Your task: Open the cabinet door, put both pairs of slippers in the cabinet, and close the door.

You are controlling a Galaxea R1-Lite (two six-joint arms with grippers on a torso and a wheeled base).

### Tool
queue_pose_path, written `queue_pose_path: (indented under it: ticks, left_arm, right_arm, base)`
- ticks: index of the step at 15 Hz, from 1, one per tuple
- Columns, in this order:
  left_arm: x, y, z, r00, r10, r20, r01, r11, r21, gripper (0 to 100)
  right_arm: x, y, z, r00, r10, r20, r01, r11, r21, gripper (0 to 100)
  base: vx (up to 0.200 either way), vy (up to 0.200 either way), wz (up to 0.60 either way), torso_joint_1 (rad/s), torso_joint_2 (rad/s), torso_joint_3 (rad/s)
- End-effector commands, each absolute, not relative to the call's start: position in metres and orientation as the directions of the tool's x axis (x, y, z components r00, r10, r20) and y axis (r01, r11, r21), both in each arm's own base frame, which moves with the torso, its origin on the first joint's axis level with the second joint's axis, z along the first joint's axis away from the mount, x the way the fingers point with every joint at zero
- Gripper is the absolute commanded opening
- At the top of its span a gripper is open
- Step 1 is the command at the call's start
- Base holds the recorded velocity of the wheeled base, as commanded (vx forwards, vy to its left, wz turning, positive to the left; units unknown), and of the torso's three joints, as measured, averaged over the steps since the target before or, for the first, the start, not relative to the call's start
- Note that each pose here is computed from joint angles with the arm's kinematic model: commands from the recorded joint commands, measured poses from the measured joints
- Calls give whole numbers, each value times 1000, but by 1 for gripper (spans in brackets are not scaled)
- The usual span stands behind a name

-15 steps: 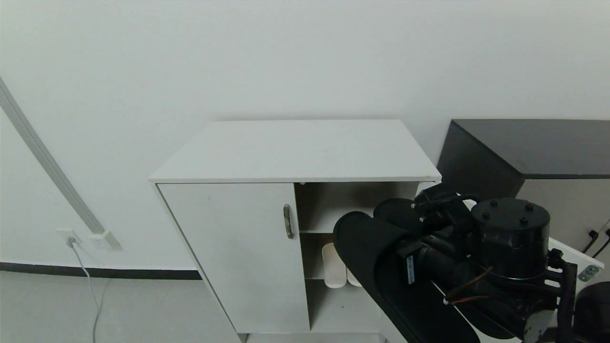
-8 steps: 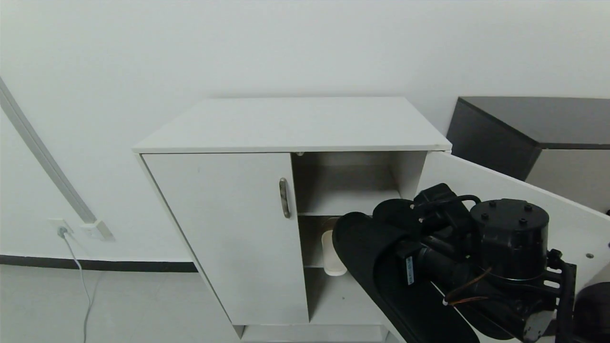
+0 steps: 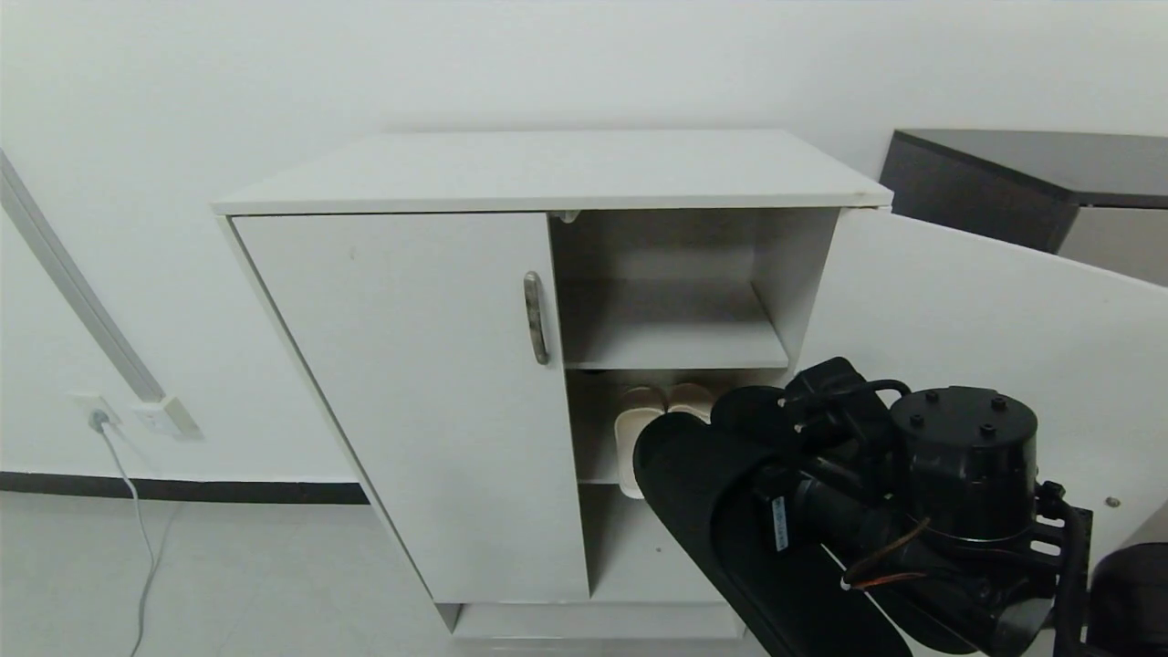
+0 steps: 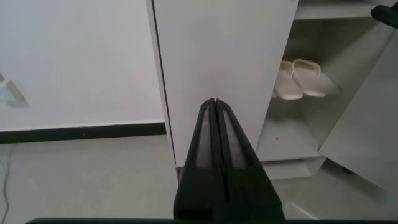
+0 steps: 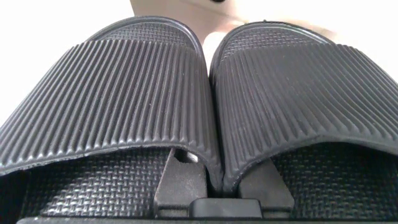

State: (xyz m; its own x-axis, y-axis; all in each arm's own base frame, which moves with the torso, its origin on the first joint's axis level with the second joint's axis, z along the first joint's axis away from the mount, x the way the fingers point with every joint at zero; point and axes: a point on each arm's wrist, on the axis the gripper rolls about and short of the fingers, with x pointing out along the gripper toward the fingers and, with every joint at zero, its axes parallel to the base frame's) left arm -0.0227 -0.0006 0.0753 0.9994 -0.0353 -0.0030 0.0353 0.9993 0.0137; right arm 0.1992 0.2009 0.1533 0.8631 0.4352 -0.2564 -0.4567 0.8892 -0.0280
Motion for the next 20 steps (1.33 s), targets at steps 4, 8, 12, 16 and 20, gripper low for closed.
queue_pose_path:
  ticks: [4,8,12,16,20]
  left_arm:
    - [-23,-1,75,999,-37,-5,37,999,14,0]
    - [-23,-1,75,999,-34,-2,34,999,14,0]
    - [-23,-1,75,999,-34,-3,34,999,14,0]
    - [-23,-1,75,999,-35,-3,35,999,14,0]
    - [-23,-1,75,999,-35,-2,35,999,14,0]
  right_arm:
    - [199,202,152,862,436,-259,-458,889,-29,0]
    - [200,202,152,865,436,-247,-456,889,-26,0]
    - [200,202,149,868,440,-231,-461,886,-47,0]
    - [226,252,128,936,285,-205,-307,948,-83,0]
    - [244,294,152,968,105,-227,-108,994,0,0]
  base:
    - [0,0,0,-43,449,404]
    - [0,0,0,-4,247,247]
    - [0,0,0,1,14,13]
    - [0,0,0,0,0,0]
    - [0,0,0,0,0,0]
